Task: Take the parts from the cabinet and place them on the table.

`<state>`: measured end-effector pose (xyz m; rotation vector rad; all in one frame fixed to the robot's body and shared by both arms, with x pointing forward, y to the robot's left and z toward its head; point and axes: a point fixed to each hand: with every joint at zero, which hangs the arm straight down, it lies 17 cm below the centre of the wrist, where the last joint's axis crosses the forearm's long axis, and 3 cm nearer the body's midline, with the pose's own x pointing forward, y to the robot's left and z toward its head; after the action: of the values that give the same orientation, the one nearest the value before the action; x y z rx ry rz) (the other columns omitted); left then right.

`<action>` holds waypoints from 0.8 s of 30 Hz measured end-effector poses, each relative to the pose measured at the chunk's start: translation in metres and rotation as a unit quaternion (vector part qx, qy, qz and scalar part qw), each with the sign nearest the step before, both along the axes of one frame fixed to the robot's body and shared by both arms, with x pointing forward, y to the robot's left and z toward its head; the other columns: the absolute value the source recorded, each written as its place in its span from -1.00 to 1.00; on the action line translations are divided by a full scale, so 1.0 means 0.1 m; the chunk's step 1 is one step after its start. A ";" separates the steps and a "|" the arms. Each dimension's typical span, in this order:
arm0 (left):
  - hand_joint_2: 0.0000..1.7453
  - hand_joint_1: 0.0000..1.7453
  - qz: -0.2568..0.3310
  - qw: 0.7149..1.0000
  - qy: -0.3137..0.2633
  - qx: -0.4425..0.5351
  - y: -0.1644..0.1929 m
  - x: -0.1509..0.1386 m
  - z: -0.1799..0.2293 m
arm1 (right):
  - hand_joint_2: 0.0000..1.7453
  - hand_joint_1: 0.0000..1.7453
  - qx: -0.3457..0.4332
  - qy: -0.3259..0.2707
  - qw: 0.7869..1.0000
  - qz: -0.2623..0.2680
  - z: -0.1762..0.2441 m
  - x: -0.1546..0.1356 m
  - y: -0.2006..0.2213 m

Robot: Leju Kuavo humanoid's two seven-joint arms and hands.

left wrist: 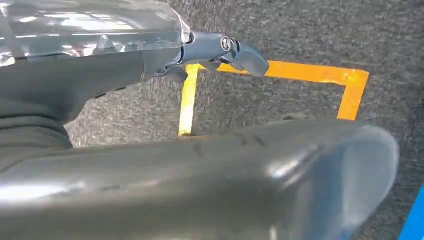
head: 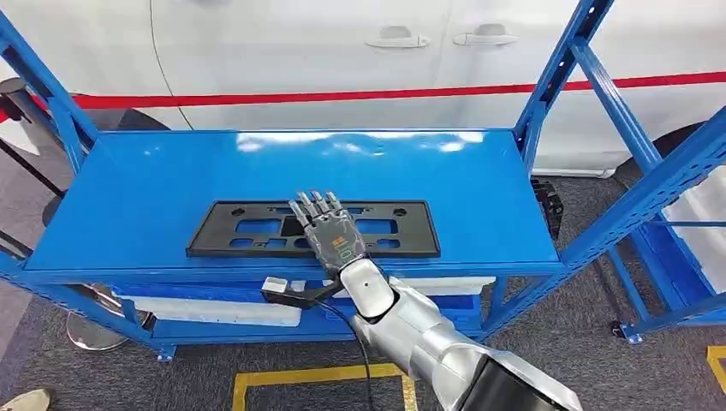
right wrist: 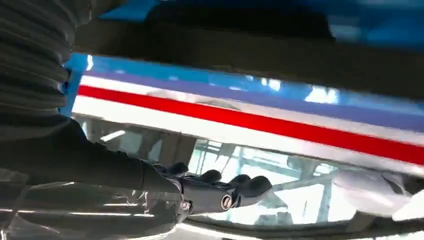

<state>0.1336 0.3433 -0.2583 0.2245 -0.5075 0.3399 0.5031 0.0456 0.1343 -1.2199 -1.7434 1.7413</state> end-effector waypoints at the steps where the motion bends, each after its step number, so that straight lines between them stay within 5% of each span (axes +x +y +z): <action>1: -1.00 -1.00 -0.001 1.000 -0.001 0.001 0.00 0.00 0.00 | 1.00 -1.00 -0.016 0.000 1.000 -0.009 -0.05 0.02 -0.04; 2: -1.00 -1.00 -0.002 1.000 -0.001 0.001 0.00 0.00 0.00 | 1.00 -0.90 -0.027 0.000 0.999 -0.017 -0.08 0.04 -0.08; 3: -1.00 -1.00 -0.003 1.000 -0.001 0.001 0.00 0.01 0.00 | 1.00 -0.52 -0.036 -0.001 0.999 -0.024 -0.08 0.07 -0.11; 4: -1.00 -1.00 -0.004 1.000 -0.003 0.000 -0.01 0.02 0.01 | 1.00 0.88 -0.044 -0.003 0.999 -0.030 -0.06 0.11 -0.13; 24: -1.00 -1.00 -0.005 1.000 -0.011 -0.002 -0.01 0.05 0.02 | 1.00 0.90 -0.070 0.006 0.996 -0.062 -0.13 0.26 -0.38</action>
<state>0.1391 0.3419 -0.2564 0.2144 -0.5290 0.3329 0.5287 0.0078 0.1209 -1.3421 -1.5265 1.8179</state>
